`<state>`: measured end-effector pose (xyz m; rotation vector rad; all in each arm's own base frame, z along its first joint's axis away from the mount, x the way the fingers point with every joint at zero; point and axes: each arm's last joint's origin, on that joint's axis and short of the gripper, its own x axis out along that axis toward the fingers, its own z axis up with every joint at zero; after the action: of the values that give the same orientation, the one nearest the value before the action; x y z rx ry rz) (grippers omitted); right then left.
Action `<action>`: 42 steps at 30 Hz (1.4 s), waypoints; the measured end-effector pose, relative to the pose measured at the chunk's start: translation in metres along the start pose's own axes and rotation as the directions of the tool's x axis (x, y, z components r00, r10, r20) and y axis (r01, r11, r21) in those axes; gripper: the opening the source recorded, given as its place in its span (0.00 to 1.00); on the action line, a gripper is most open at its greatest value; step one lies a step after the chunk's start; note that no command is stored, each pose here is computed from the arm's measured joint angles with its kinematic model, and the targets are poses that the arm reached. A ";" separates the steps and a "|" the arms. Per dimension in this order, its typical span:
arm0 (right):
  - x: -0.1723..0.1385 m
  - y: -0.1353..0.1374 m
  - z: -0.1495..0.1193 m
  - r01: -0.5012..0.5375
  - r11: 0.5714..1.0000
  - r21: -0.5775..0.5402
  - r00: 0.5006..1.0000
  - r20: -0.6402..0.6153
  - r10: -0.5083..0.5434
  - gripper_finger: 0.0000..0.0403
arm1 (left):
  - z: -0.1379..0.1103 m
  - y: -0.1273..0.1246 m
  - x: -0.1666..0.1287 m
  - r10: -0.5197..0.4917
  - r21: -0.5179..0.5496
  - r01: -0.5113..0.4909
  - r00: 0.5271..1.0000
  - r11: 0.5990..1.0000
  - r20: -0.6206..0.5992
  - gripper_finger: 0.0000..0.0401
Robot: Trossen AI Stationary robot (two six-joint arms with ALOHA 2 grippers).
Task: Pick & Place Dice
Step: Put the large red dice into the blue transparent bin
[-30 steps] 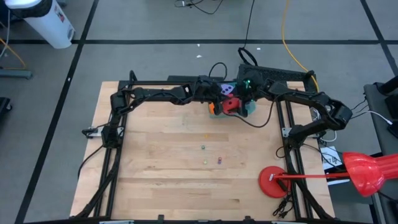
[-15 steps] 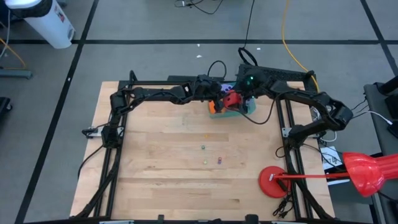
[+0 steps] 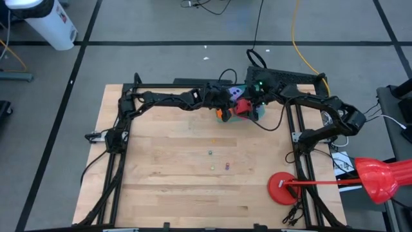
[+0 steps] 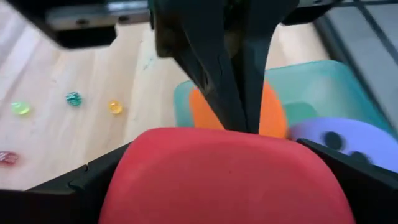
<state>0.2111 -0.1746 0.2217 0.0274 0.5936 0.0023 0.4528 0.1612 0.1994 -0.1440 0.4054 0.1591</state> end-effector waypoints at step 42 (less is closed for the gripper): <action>0.017 0.007 -0.007 0.089 0.992 -0.094 0.995 0.057 -0.084 0.99 | 0.037 -0.042 -0.014 0.009 0.291 -0.002 1.000 0.957 -0.025 0.00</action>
<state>0.2218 -0.1674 0.2063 -0.0918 0.5404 -0.0540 0.4620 0.1248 0.2435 0.1456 0.4512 0.1014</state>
